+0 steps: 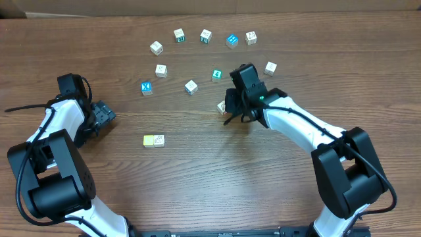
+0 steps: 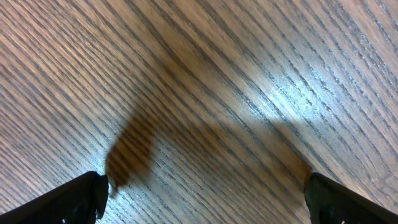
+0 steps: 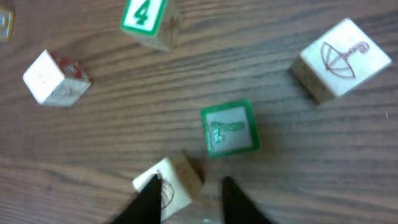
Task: Form a horizontal line
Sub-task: 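Lower the open right gripper onto the leaf-pictured block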
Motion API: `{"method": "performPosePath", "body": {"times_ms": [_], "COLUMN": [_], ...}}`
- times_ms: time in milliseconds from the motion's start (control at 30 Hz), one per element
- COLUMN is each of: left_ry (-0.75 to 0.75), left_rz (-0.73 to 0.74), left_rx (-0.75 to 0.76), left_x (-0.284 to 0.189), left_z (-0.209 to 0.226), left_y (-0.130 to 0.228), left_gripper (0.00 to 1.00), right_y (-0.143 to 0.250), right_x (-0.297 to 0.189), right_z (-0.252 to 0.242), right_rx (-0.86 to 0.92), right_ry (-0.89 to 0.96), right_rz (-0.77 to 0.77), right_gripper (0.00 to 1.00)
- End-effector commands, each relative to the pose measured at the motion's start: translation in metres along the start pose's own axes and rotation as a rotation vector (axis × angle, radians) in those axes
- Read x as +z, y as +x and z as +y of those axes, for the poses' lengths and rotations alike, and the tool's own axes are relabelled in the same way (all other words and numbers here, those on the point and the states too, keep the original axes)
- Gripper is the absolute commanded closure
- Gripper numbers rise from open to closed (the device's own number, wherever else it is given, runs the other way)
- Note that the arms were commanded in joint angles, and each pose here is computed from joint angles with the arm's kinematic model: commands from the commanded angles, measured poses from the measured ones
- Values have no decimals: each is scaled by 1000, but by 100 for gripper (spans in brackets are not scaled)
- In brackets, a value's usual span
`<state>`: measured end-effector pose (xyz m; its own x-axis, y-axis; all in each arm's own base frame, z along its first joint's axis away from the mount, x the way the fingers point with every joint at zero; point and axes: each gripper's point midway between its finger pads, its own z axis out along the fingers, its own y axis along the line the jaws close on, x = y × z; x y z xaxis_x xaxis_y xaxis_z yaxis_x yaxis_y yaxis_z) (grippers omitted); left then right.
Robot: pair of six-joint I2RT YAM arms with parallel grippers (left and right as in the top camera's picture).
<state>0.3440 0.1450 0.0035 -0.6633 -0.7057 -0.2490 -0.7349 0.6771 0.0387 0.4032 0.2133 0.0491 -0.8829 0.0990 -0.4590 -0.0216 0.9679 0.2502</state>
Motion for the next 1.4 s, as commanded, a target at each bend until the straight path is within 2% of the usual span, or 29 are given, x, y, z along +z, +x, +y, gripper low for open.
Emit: {"method": "performPosePath", "body": {"times_ms": [0, 367, 600, 767, 1100, 1367], "left_ry": [-19, -19, -19, -19, -20, -19], "left_rz": [23, 24, 24, 24, 24, 24], "left_rx": [4, 5, 5, 5, 5, 5], "left_x": [7, 7, 7, 7, 7, 7], "left_z": [3, 3, 3, 3, 3, 3], "left_y": [7, 7, 7, 7, 7, 7], "left_gripper": [1, 0, 0, 0, 0, 0], "right_y": [6, 13, 23, 21, 13, 13], "right_x": [5, 5, 4, 4, 5, 7], "right_z": [-4, 6, 22, 19, 24, 24], "right_rx": [-2, -13, -142, -156, -238, -255], "right_ry": [19, -28, -70, -19, -37, -45], "right_rz": [-11, 19, 36, 8, -28, -44], "right_gripper": [61, 50, 49, 47, 41, 41]}}
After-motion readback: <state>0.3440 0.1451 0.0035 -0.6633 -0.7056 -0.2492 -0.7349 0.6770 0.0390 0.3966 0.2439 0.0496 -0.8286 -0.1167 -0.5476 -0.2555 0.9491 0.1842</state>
